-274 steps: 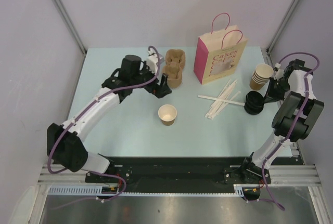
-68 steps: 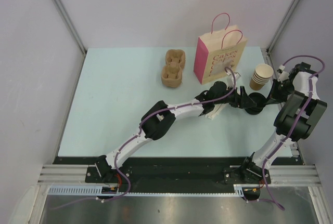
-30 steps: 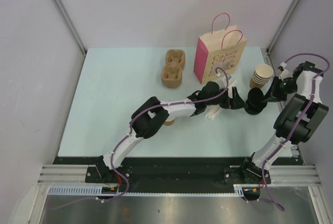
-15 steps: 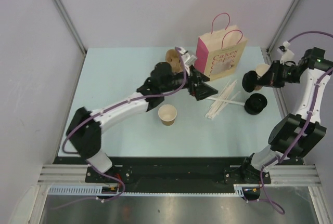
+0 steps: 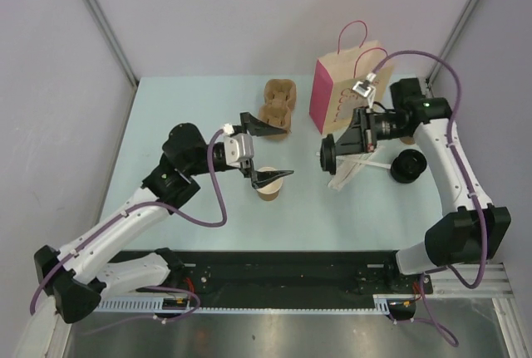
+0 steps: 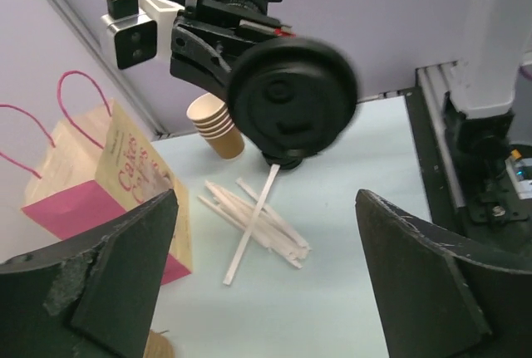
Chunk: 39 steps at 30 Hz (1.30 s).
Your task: Pack the takeout coffee
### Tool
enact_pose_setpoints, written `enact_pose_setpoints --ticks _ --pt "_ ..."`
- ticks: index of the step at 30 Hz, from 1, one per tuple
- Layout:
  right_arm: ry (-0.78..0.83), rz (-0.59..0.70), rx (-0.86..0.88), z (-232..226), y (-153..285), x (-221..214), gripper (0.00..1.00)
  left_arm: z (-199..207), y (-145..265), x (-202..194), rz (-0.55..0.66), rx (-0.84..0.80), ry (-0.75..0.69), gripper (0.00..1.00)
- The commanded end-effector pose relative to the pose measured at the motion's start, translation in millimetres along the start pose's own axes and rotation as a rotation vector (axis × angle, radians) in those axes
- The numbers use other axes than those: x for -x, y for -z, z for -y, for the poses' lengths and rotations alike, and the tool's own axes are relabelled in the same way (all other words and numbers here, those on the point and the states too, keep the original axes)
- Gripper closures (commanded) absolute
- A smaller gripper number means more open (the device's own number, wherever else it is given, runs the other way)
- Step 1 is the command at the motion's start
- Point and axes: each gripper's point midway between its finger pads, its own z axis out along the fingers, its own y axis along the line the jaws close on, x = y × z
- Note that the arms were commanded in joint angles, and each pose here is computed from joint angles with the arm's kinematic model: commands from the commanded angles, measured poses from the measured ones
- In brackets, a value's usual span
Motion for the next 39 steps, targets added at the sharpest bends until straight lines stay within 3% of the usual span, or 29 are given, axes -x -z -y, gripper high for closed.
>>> enact_pose_setpoints --ticks 1,6,10,14,15,17,18,19,21,25,30,39 --pt "-0.032 -0.091 0.338 -74.3 -30.2 -2.0 1.00 -6.7 -8.5 9.8 0.032 -0.001 -0.172 0.10" --pt "-0.059 -0.191 0.393 -89.8 -47.8 -2.1 1.00 3.2 -13.9 27.2 0.111 0.049 -0.362 0.22" --pt "-0.014 -0.188 0.390 -91.0 -49.1 4.9 1.00 18.1 -8.4 17.9 0.127 0.073 -0.406 0.29" --pt "0.230 -0.087 0.257 -88.8 -47.7 43.4 1.00 -4.2 -2.8 18.5 0.108 0.194 -0.199 0.33" --pt "0.271 -0.057 0.227 -87.8 -46.8 51.9 1.00 -3.8 -1.0 18.8 0.113 0.193 -0.068 0.34" --pt "0.425 0.056 0.178 -102.4 -42.6 81.0 1.00 -17.0 4.4 26.9 0.130 0.224 0.052 0.34" --pt "0.436 0.098 0.154 -95.5 -39.4 85.8 1.00 -19.4 5.9 28.0 0.142 0.233 0.205 0.34" --pt "0.552 0.156 0.144 -109.1 -33.9 96.4 1.00 -26.1 7.0 31.6 0.154 0.238 0.278 0.34" --pt "0.633 0.243 0.084 -112.1 -27.6 114.0 1.00 -39.7 17.5 34.4 0.190 0.225 0.488 0.33" --pt "0.821 0.348 -0.008 -128.6 -21.1 133.6 1.00 -60.6 29.6 30.1 0.255 0.146 0.747 0.35" --pt "1.091 0.387 -0.019 -159.5 -31.3 131.2 1.00 -68.9 38.0 79.6 0.393 0.043 0.799 0.34" --pt "1.151 0.390 0.039 -166.2 -60.3 129.1 1.00 -48.8 45.1 121.4 0.455 -0.104 0.765 0.36"
